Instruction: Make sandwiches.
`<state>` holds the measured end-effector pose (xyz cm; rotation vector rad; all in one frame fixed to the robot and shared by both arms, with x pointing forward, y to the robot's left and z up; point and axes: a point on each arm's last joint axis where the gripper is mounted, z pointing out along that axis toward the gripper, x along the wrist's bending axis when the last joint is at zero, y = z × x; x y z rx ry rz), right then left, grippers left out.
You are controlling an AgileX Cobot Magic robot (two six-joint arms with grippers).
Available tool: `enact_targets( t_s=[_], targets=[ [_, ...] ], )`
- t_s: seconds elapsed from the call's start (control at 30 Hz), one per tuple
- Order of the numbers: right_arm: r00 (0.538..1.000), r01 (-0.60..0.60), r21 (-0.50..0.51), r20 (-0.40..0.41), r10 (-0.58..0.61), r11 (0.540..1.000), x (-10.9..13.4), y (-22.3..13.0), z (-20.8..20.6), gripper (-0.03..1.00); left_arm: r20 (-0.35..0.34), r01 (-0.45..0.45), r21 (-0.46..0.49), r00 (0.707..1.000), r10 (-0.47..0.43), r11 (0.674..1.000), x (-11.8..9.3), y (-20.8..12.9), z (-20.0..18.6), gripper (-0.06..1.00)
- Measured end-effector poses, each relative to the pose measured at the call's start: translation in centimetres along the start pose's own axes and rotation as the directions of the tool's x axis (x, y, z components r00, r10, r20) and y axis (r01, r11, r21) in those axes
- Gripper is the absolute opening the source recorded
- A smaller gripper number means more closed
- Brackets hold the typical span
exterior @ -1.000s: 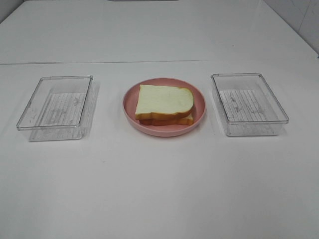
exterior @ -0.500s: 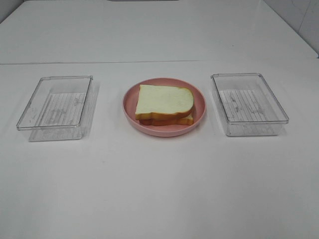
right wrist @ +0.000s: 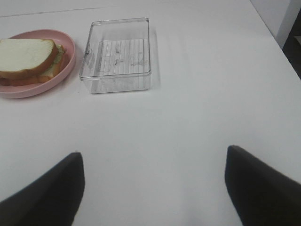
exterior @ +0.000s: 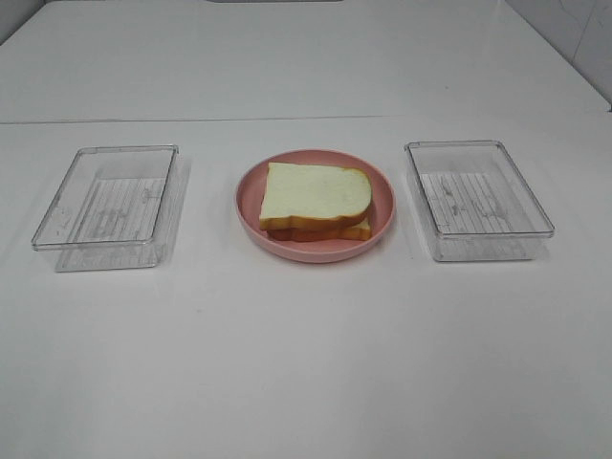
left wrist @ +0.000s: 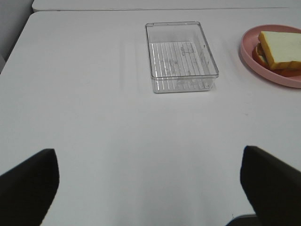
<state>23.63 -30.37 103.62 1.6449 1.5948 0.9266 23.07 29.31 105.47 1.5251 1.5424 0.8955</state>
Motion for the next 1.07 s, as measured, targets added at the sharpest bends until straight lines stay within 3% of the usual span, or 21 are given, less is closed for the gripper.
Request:
enact_targets(
  t_s=[1.07],
  targets=[
    [1.0,0.003,0.0,0.002,-0.003,1.0,-0.02,0.0,0.0,0.77,0.0,-0.001,0.0,1.0,0.001,1.0,0.0,0.0,0.0,0.99]
  ],
)
